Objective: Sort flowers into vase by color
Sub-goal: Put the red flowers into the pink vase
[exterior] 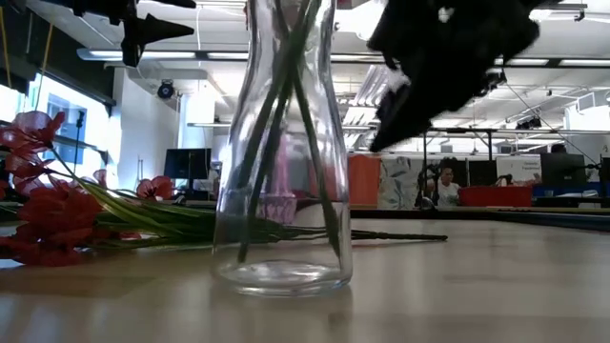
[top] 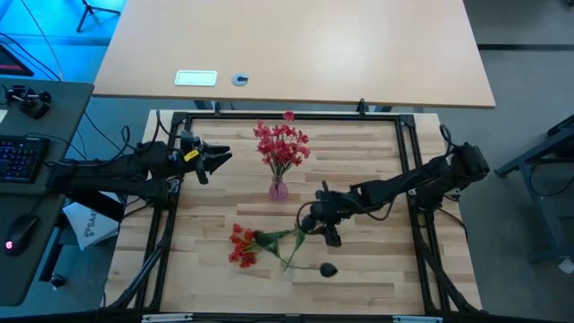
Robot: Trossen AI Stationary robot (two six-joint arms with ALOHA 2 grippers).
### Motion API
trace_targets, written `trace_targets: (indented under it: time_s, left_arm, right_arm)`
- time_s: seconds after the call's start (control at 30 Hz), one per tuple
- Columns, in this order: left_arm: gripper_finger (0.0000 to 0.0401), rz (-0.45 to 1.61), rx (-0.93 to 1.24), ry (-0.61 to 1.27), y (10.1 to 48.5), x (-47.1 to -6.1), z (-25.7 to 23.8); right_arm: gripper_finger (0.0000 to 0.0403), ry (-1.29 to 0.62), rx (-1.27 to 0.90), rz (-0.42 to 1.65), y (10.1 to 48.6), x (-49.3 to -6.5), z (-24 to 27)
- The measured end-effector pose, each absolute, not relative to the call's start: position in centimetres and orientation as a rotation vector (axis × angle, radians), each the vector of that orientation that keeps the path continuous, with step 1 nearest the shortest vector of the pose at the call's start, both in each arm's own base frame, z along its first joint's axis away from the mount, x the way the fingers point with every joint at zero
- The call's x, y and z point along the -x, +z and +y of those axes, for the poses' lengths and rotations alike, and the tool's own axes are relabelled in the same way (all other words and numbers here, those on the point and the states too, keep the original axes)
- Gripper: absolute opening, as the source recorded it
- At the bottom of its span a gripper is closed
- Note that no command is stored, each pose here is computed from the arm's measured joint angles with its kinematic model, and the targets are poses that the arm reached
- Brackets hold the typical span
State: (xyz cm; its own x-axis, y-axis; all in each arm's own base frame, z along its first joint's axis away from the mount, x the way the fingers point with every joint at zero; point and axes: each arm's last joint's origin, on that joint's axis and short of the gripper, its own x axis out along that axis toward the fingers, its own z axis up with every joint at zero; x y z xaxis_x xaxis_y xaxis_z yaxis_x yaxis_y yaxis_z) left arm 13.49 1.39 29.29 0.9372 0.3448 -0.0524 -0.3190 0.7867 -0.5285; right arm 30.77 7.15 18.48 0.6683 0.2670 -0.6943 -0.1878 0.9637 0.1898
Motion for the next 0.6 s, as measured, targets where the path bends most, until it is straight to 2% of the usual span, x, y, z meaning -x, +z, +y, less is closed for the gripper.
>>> trace_targets:
  time_s: [0.2,0.4,0.6]
  left_arm:
    - [0.0169,-0.045,0.555,0.359,29.3,-13.5,1.4]
    - [0.0169,-0.038,0.550,0.361,29.2,-13.6,1.4]
    - [0.0169,-0.021,0.547,0.366,29.0,-13.6,1.4]
  right_arm:
    - [0.0167,0.308,-0.055,0.717,22.5,-32.5,8.7]
    - [0.0167,0.332,0.013,0.795,25.6,-32.6,9.0]
    - [0.0159,0.292,0.032,0.897,28.5,-30.0,7.0]
